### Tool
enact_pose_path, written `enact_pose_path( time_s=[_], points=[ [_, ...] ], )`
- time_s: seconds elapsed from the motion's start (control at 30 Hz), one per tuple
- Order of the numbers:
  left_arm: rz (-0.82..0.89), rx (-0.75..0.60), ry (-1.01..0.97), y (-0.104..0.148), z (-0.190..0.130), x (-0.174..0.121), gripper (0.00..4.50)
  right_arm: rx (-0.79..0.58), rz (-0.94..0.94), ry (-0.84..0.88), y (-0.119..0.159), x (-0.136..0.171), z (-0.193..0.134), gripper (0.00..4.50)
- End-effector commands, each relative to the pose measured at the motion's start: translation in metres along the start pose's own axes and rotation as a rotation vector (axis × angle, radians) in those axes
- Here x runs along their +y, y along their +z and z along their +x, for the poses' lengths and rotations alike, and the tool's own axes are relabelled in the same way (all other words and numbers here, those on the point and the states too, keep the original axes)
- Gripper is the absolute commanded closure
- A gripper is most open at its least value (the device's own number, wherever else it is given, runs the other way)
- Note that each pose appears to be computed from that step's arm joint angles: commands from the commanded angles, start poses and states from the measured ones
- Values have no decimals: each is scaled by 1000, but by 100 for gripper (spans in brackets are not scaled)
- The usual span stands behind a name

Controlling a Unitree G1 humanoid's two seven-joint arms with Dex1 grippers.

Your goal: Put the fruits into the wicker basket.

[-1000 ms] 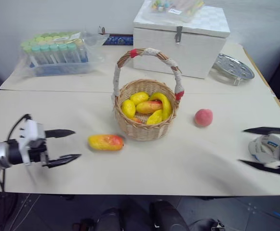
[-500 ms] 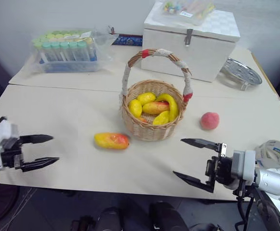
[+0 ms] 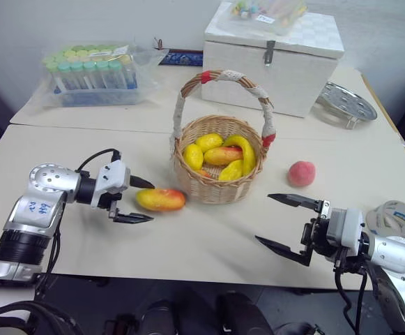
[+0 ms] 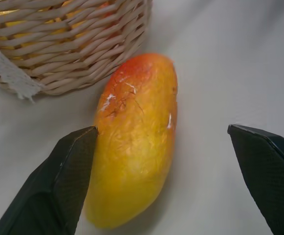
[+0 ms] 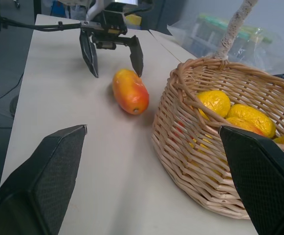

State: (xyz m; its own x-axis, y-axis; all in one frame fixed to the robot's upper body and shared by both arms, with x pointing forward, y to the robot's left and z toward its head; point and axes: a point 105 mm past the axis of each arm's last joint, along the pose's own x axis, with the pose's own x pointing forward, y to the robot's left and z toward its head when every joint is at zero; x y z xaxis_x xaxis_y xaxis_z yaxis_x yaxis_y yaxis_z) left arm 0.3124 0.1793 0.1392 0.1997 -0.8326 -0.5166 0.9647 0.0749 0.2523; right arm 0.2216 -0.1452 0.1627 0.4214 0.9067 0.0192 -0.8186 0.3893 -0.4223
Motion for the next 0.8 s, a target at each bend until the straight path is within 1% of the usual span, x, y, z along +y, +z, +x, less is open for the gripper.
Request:
enact_pose_path(
  time_s=[0.03,0.1,0.13,0.23,0.27,0.37,0.43,0.47,0.53,0.6,0.67,0.73,0.8],
  points=[
    [41,52,-15,-7,7,2,0,-21,-38,-41,5,-3,0,4],
    [50,65,-31,-10,9,1,0,-22,-41,-54,5,-4,1,4],
    [37,44,-20,-8,9,3,0,-23,-42,-57,5,-4,2,4],
    [20,-47,31,6,8,12,59,-25,-40,-65,4,-2,3,0],
    [23,-60,39,9,6,14,90,-25,-38,-66,3,-2,3,0],
    [60,-16,-24,7,-4,4,179,-20,-36,-67,1,0,3,0],
    [49,-17,-40,7,-11,1,222,-15,-36,-71,-1,-1,2,0],
    [35,-27,-53,10,-15,-3,228,-12,-37,-74,-1,-1,1,0],
    [7,-78,-126,22,-28,-18,229,-4,-40,-90,-2,-4,-2,0],
    [-43,-182,-168,45,-38,-29,229,9,-42,-106,-2,-6,-6,0],
    [-59,-291,-164,69,-41,-31,229,22,-43,-126,-3,-7,-11,0],
    [-47,-419,-37,95,-36,-13,229,35,-48,-160,-5,-10,-16,0],
    [-176,-503,92,109,-26,9,229,37,-50,-215,-5,-16,-20,0]
  ],
)
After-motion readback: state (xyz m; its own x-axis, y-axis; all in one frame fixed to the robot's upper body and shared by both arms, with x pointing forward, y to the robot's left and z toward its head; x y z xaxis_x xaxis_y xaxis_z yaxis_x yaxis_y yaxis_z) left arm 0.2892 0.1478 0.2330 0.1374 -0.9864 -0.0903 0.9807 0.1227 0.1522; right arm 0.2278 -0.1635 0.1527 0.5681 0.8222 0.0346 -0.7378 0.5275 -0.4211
